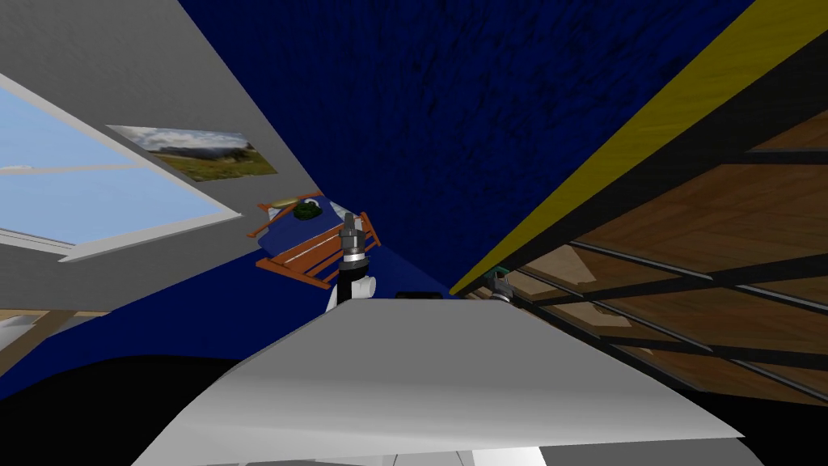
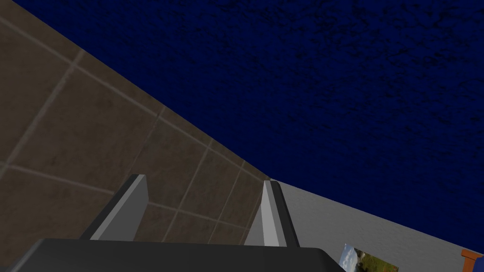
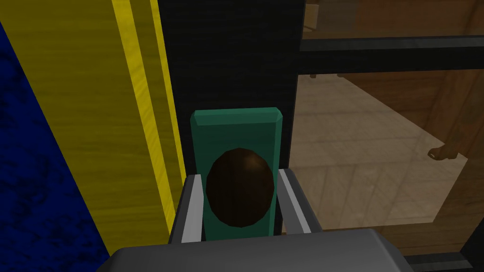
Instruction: Pull the door open
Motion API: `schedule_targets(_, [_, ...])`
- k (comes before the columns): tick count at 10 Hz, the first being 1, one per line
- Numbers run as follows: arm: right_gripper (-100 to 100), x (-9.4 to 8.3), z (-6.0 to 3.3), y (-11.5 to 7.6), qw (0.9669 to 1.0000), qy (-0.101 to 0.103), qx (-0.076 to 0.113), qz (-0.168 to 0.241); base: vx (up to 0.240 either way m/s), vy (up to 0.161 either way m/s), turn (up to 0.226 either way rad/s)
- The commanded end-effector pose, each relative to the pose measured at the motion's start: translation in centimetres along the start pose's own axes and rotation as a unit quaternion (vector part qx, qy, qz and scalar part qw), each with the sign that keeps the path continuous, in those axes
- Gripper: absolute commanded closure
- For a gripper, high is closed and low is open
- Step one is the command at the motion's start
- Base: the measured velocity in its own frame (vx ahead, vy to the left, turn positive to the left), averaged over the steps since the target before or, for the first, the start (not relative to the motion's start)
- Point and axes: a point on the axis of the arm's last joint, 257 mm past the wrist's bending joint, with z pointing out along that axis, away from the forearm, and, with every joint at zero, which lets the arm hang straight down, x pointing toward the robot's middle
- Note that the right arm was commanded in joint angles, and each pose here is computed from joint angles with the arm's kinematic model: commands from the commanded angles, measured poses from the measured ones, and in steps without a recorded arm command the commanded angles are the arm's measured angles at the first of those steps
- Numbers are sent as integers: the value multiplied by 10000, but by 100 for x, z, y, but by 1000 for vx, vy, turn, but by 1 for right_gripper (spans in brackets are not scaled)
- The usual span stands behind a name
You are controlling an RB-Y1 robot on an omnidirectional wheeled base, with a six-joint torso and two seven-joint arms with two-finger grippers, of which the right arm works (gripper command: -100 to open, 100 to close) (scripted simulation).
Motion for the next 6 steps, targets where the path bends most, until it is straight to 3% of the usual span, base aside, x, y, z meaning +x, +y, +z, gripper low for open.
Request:
schedule_targets(1, [100, 1, 5, 8, 10000, -3, -5, -1, 0, 0, 0])
schedule_targets(2, [100, 1, 5, 8, 10000, -3, -5, -1, 0, 0, 0])
schedule_targets(3, [100, 11, -17, -72, 9999, 15, 147, 4, -123, 1, 46])
schedule_targets(6, [100, 26, -48, -178, 9993, 34, 367, 13, -178, 8, 63])
